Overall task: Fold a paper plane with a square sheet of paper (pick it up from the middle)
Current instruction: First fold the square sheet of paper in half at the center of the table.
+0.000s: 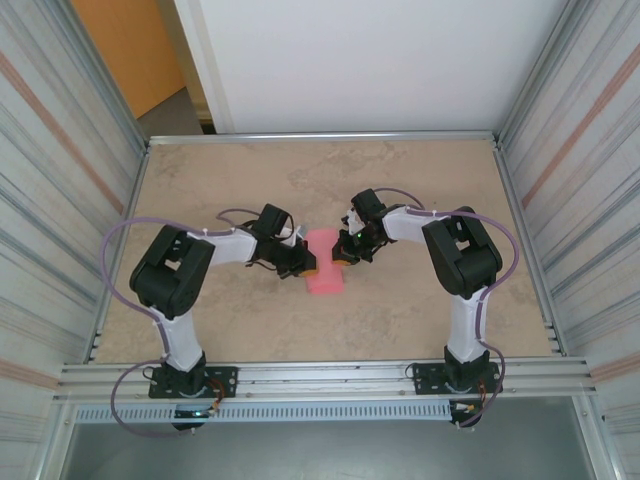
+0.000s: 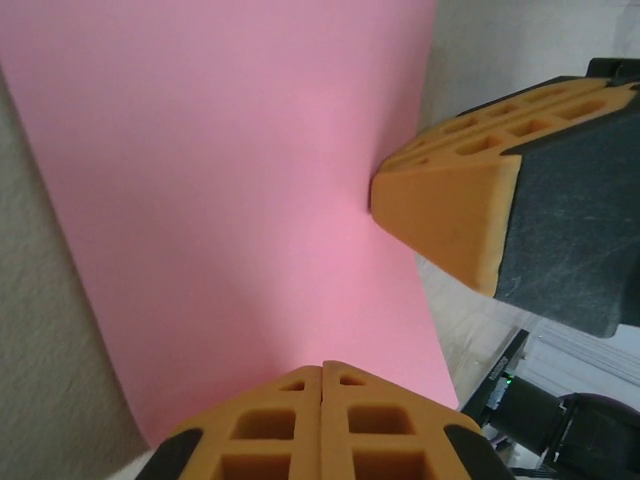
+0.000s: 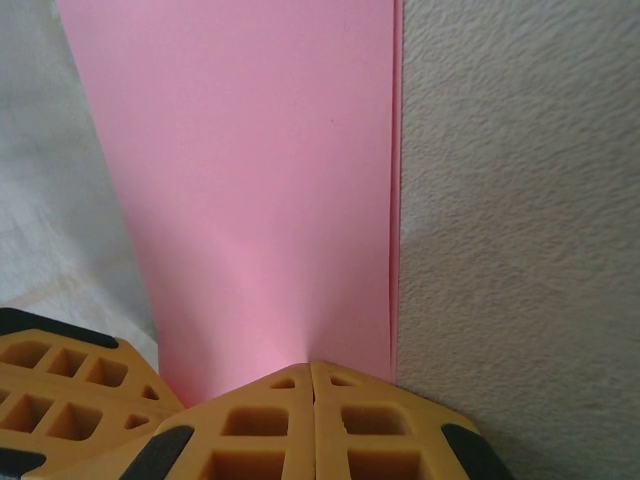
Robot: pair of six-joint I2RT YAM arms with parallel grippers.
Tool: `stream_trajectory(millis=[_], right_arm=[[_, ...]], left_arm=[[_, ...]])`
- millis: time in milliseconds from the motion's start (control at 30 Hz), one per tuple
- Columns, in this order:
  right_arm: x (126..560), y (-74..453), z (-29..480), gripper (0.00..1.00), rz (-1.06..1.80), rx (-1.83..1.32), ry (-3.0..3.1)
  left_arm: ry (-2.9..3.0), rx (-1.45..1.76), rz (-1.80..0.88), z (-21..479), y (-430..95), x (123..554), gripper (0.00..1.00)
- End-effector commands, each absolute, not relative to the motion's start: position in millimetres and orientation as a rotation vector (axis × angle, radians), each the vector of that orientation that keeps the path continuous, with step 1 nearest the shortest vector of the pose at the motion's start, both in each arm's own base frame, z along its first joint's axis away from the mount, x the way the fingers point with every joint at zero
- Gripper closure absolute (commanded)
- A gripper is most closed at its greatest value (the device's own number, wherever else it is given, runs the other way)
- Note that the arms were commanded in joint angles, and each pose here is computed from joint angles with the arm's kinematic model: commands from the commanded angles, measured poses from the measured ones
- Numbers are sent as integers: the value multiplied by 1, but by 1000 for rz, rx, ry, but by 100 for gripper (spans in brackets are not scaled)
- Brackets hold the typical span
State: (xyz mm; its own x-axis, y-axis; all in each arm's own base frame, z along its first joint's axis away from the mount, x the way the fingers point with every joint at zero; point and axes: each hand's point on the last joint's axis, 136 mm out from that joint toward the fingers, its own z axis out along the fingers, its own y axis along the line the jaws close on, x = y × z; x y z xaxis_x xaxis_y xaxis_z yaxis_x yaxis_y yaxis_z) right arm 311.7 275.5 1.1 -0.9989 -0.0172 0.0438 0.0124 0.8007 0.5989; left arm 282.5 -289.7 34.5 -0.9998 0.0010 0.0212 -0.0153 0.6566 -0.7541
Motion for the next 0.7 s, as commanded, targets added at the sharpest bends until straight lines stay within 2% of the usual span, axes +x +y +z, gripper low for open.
stream_trajectory(millis=[0,367,500,667], right_arm=[[235,176,-97,93,-196,-130,-2857],[236,174,-98,93,-185,-133,-2860],[237,172,-97,93,-186,-138,-2862],[236,172,-98,93,-180,-133,-2861]], left_arm=[[-2782,-9,1337,32,-295,278,95],[-2823,91,1056,-11,-246,250,96],[-2858,97,1069,8,-234,242,96],[-2880,39,1235,47,-253,253,95]])
